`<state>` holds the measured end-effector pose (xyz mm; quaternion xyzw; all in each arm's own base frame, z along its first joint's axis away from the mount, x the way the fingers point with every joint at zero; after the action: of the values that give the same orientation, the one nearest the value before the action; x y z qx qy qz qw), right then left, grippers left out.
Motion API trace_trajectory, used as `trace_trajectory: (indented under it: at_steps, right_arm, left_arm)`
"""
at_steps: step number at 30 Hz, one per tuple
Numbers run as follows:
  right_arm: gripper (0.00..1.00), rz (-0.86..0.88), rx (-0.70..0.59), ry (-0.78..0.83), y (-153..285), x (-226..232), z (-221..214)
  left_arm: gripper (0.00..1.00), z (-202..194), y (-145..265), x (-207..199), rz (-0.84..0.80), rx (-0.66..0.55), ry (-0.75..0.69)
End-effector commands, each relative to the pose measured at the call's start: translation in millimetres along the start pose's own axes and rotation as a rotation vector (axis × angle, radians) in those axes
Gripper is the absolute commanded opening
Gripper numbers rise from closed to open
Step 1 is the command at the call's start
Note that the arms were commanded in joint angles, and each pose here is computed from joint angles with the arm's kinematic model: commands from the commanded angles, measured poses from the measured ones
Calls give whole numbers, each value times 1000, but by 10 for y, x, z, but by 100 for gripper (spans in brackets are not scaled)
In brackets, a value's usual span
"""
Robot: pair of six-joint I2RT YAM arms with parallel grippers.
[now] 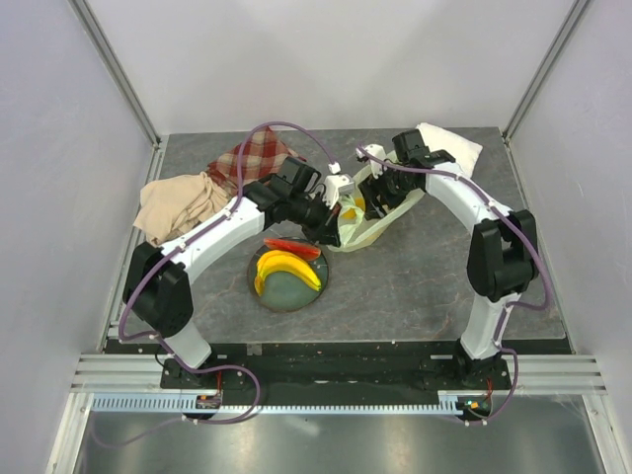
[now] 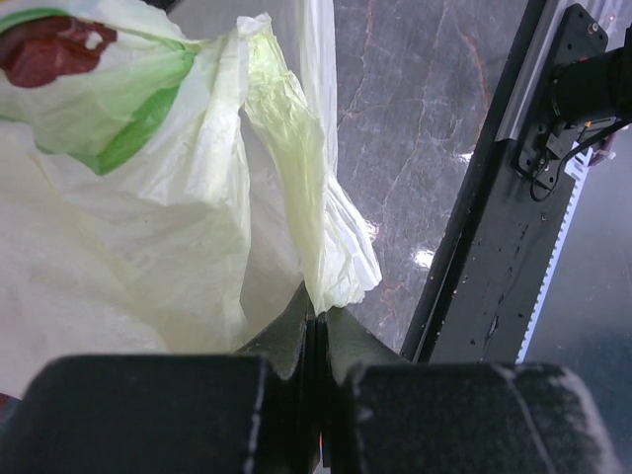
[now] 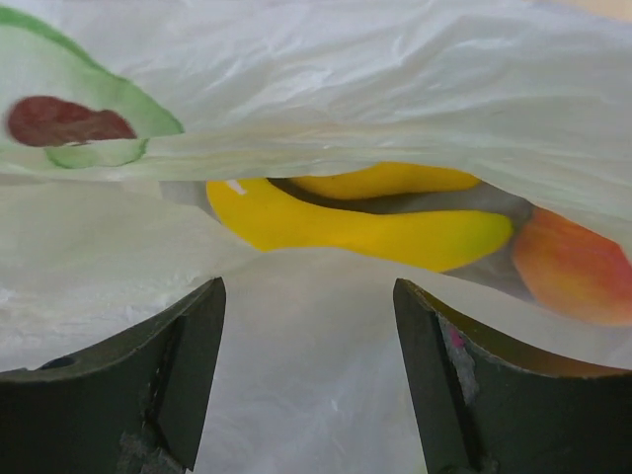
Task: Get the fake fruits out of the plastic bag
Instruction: Take out the fake fruit from the plastic bag.
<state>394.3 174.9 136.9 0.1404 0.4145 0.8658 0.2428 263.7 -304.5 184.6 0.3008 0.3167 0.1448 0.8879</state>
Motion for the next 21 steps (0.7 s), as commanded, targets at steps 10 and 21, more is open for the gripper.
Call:
trace_trajectory:
  at_steps: [10, 21]
  right_arm:
    - [76, 104, 190, 17, -593, 73, -428]
    - [75, 43, 66, 126, -24, -7, 10]
  left_arm:
    - [2, 59, 233, 28, 50, -38, -12]
    - [1, 44, 273, 129, 75, -32, -10]
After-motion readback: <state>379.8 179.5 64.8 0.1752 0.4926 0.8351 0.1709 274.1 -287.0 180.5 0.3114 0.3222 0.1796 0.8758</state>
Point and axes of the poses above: each gripper's point midway between its finger pads, its own y axis back along the fingers, its own x axis along the line the jaws close on, z = x × y, the point moved 2 cm from there along y, back along the fingers, and after that the axes turned 9 degrees about y, right-handed, at the moved point
